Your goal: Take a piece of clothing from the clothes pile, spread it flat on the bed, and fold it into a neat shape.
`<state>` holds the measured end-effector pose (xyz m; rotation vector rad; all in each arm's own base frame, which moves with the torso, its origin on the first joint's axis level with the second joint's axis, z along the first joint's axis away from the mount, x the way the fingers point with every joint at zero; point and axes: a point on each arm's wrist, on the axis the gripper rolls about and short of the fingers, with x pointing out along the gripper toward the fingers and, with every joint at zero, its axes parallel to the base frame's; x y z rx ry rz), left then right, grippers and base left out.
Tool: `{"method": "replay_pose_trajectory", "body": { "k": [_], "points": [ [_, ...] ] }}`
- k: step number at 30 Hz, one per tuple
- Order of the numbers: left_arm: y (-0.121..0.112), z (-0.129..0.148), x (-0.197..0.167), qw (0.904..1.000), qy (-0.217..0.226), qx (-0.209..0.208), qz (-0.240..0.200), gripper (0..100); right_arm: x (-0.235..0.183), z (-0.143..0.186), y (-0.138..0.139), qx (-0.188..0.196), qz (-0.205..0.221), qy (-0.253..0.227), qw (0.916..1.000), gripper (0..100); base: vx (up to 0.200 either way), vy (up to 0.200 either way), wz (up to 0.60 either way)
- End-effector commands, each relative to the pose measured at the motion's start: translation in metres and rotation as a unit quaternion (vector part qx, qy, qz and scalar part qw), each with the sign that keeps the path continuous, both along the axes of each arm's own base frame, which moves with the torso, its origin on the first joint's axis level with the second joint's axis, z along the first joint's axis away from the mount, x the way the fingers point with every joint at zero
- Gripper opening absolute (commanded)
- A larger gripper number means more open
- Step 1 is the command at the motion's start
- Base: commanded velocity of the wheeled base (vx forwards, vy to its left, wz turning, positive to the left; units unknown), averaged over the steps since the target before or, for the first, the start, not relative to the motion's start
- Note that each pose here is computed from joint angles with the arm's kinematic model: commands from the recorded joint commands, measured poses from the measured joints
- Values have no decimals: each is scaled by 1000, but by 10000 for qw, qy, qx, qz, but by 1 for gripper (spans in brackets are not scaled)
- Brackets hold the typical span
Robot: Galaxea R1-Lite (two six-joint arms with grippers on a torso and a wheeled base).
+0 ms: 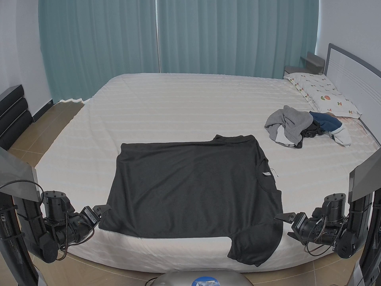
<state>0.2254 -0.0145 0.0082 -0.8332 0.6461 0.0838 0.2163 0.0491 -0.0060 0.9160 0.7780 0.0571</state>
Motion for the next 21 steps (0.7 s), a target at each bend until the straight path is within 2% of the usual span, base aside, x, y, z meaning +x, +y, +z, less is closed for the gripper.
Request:
{"method": "replay_pose_trajectory", "body": {
  "k": [1,7,12,21],
  "points": [
    [6,-19,0,9991,414,14,114,100,1,-1,1,9,8,-35,10000,100,0,0,0],
    [5,-27,3,9985,538,14,96,100,1,-2,0,11,-4,-18,10000,100,0,0,0],
    [4,-29,12,9991,415,19,100,100,2,-2,0,13,-4,-25,10000,100,0,0,0],
    [3,-38,21,9989,450,61,105,100,2,-2,0,14,-12,-33,10000,100,0,0,0]
  ]
}}
